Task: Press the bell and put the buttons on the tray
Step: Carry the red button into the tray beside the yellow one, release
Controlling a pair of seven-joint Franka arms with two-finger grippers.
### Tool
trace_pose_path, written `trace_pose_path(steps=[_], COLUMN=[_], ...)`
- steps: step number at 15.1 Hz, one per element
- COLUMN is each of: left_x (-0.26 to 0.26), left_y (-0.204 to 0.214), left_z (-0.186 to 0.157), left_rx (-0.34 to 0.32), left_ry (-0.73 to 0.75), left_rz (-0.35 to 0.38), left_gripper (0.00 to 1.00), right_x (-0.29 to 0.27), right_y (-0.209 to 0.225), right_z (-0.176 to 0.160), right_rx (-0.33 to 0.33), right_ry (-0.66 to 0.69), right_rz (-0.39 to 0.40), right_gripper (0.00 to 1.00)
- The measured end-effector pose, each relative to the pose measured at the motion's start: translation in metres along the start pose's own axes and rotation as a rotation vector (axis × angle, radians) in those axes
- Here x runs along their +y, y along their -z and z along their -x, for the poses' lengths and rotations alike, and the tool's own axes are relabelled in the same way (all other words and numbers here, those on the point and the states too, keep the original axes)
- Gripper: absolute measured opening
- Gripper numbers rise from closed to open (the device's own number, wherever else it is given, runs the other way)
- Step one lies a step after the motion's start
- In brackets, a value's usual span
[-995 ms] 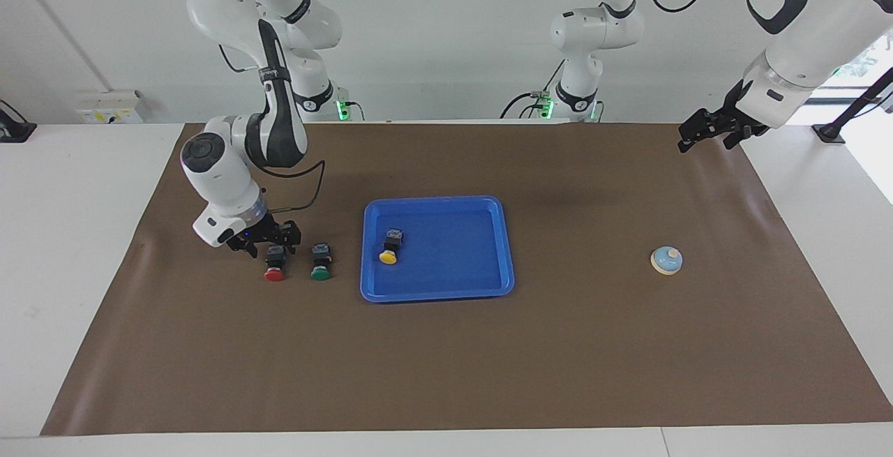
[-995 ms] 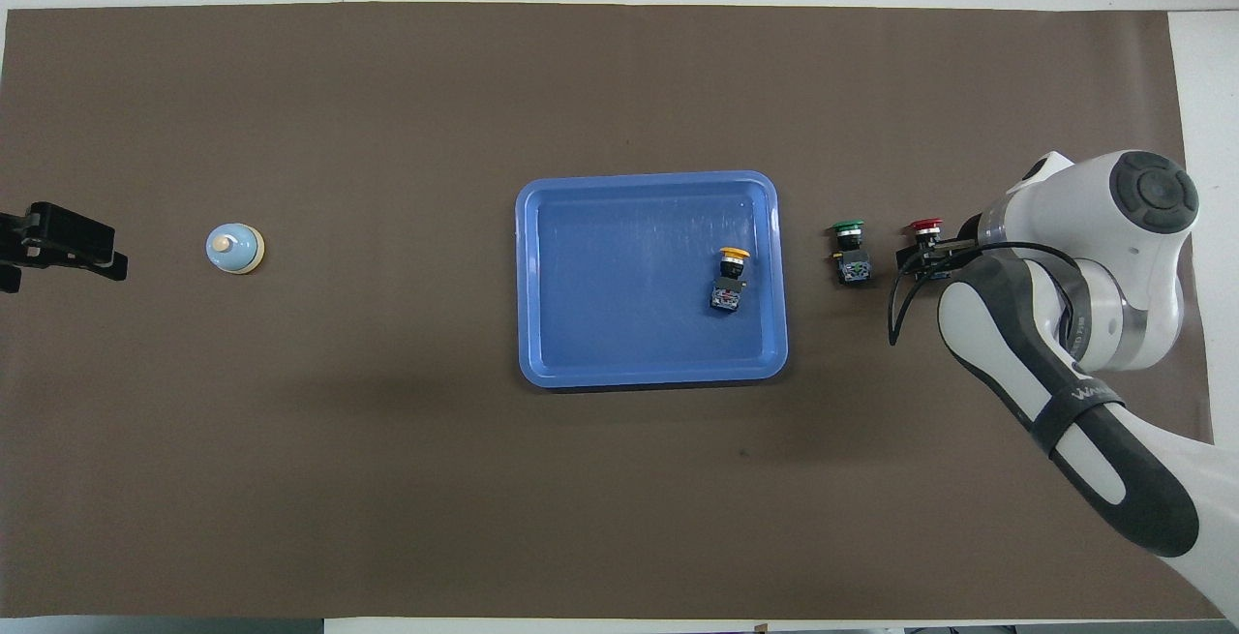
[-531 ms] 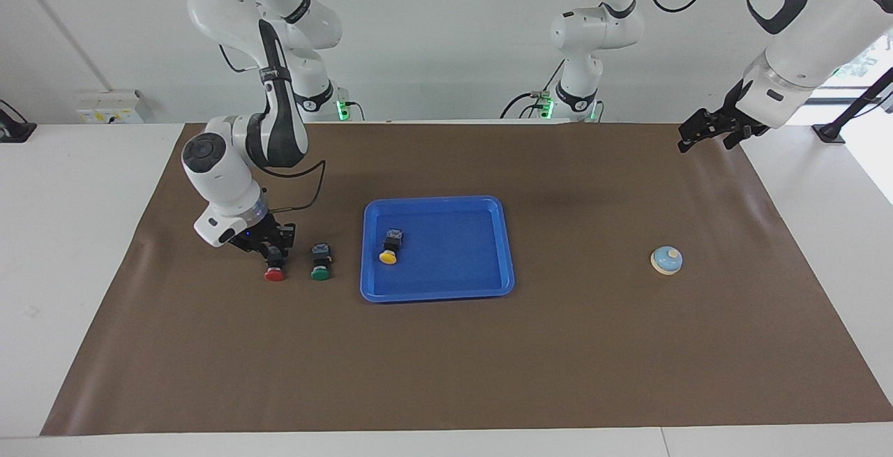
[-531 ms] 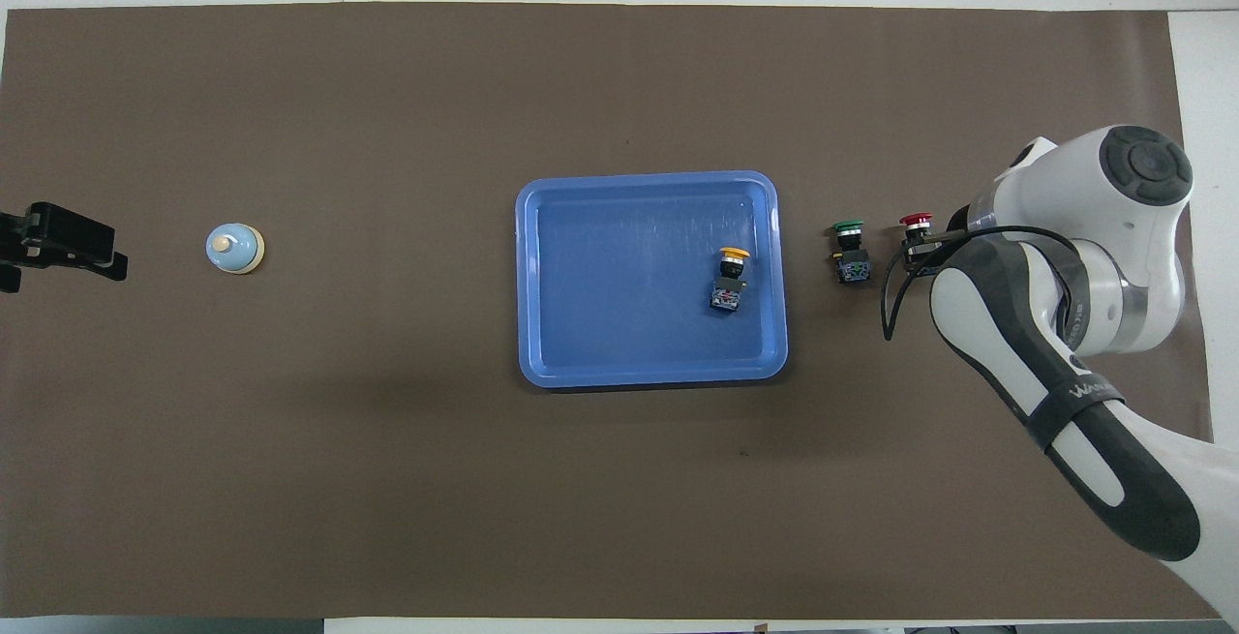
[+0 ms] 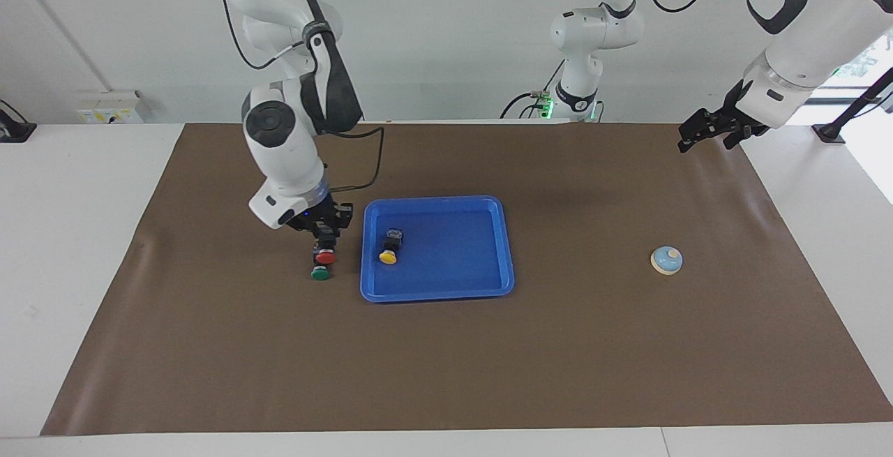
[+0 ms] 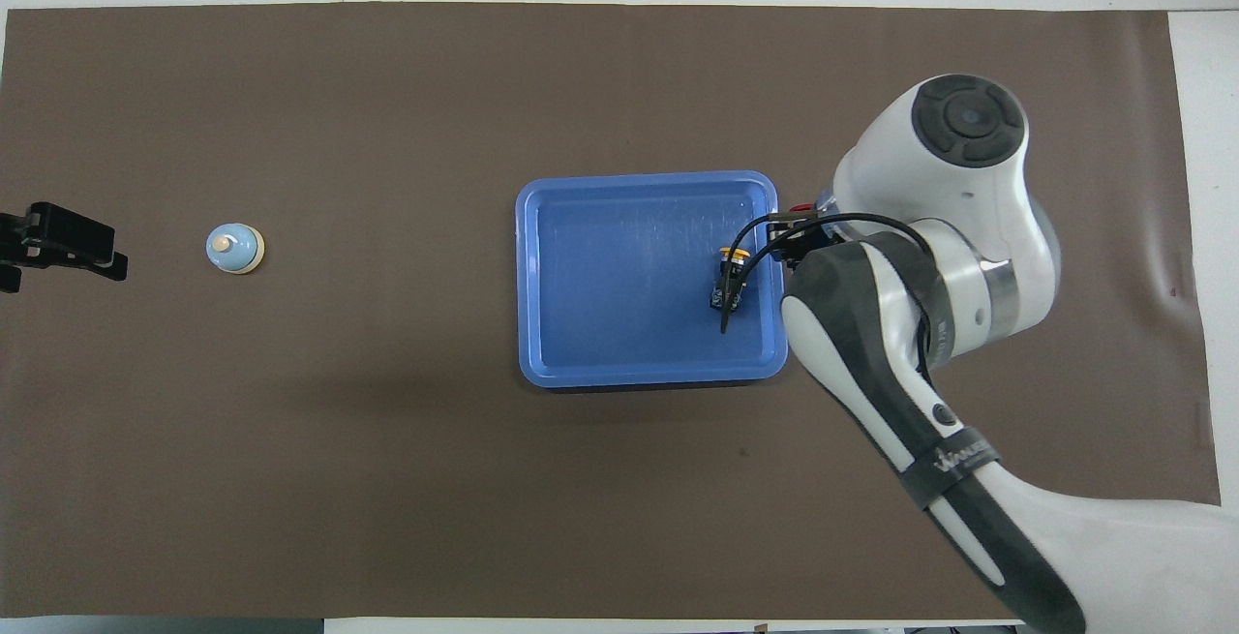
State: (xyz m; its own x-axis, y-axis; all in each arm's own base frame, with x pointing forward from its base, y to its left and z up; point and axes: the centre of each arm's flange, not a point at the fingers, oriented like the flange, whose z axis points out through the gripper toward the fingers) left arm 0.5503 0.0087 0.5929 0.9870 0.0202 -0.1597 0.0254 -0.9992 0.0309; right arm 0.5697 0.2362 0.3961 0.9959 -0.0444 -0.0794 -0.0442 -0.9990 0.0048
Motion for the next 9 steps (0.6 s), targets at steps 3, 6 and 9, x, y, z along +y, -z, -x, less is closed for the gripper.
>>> trace_pose_path(steps=[3, 6, 9], left_x=[0.000, 0.000, 0.000], left_y=[0.000, 0.000, 0.000], left_z=[0.000, 0.000, 0.000], left_rx=[0.000, 0.000, 0.000], left_ry=[0.000, 0.000, 0.000], left_rz=[0.000, 0.000, 0.000], left_gripper=[1.00, 1.00, 1.00], right_x=[-0.067, -0.111, -0.120], right_y=[-0.016, -0.042, -0.067], right_z=[0.015, 0.027, 0.025], right_rx=[0.003, 0.004, 0.006], right_ry=[-0.062, -0.087, -0.097], right_rz=[-0.002, -0.005, -0.010], right_gripper=[0.41, 0.41, 0.41])
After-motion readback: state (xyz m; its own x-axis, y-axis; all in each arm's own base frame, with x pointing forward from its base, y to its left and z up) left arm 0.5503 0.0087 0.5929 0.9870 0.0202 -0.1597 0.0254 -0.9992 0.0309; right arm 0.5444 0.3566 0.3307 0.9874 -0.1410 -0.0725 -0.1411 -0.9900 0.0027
